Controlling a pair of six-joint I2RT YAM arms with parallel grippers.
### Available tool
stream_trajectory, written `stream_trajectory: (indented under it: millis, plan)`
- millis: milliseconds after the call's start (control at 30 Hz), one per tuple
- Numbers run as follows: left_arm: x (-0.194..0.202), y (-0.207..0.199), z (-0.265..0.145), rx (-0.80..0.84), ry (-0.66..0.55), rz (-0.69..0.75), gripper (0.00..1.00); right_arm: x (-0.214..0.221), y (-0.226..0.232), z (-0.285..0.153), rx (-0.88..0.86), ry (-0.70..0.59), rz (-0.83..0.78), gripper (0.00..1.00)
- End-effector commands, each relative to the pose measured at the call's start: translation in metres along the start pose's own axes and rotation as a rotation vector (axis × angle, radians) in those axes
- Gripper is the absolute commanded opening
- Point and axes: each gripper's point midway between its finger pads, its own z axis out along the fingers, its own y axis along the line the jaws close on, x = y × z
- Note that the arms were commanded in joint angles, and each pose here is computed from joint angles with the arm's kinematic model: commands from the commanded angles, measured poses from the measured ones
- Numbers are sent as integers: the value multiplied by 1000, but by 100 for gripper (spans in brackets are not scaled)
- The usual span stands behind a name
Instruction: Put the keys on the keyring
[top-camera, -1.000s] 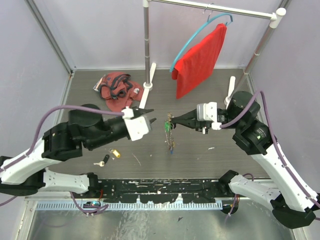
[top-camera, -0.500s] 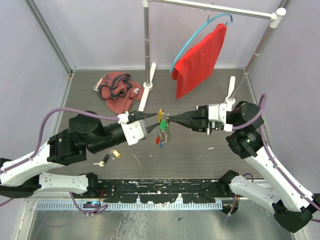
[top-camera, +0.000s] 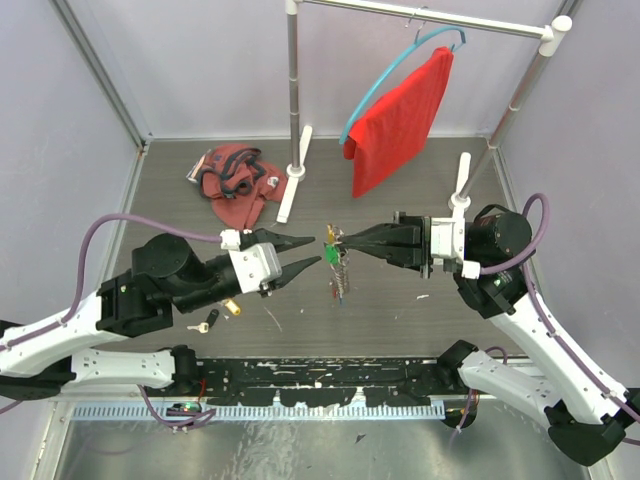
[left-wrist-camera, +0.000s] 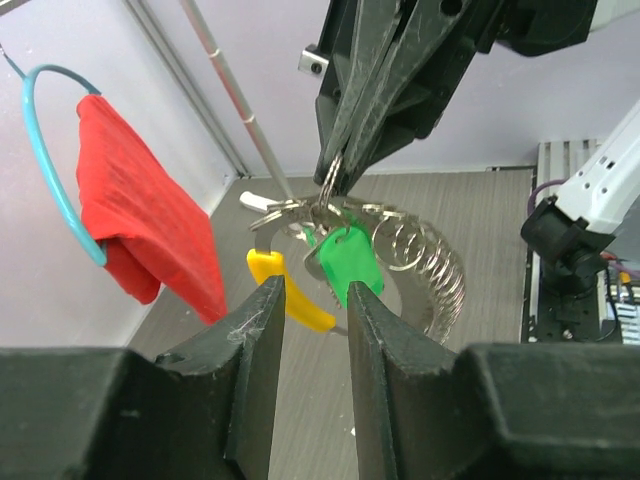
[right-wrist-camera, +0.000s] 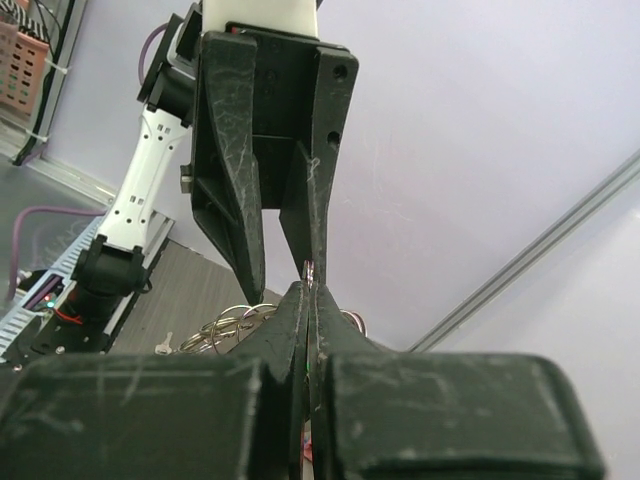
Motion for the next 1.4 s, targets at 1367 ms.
stream_trajectory:
  millis: [1367]
  plan:
    - [-21,-18,16,89,-86,-59,17,-28,7,0,-85,-13,-111,1]
